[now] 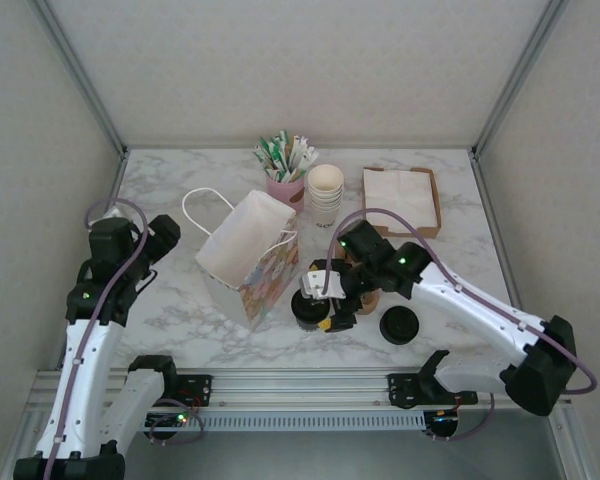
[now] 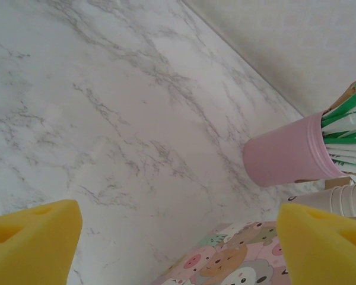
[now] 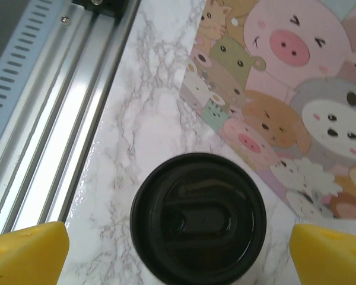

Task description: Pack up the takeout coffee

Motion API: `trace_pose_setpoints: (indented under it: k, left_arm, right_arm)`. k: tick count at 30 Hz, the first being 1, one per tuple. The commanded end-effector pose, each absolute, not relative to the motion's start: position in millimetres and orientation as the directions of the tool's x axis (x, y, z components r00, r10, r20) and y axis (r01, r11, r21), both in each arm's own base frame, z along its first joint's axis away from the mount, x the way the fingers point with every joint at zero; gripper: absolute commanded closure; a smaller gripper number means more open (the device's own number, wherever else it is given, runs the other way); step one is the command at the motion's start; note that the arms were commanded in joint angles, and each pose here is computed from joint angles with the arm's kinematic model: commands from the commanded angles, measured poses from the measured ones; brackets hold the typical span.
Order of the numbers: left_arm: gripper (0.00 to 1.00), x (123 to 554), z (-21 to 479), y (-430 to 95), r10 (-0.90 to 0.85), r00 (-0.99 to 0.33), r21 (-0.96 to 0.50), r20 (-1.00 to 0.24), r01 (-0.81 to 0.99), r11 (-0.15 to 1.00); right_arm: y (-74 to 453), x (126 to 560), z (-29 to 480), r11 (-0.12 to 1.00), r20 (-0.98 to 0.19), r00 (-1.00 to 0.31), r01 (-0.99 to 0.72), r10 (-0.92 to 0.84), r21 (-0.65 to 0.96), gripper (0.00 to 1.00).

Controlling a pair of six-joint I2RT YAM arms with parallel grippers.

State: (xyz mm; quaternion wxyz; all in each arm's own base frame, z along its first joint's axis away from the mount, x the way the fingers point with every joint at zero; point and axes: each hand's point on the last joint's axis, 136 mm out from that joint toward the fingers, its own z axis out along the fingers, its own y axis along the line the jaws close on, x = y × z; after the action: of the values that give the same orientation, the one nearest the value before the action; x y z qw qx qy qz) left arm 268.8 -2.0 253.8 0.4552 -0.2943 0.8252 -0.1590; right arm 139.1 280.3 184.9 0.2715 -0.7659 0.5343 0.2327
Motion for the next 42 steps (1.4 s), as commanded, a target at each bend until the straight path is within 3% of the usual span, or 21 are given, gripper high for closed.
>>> trace_pose_setpoints:
  k: [1,22,42]
  left_arm:
    - [0.14,266.1,261.2,-1.6,-0.646,-0.391,-0.554,-0.655,-0.334,0.763]
    - [0.14,267.3,259.9,-4.4,-0.645,-0.405,-0.556,-0.648,-0.327,0.764]
    - [0.14,268.4,258.8,-3.6,-0.644,-0.405,-0.553,-0.649,-0.330,0.765]
  right_arm:
    - [289.8,138.7,189.7,-0.356,-0.667,0.365,-0.921,-0.649,-0.158,0.04]
    - [293.1,156.7,147.6,-0.384,-0.564,0.335,-0.923,-0.755,-0.035,0.06]
    - [295.6,157.4,141.3,-0.396,-0.565,0.340,-0.918,-0.752,-0.025,0.22]
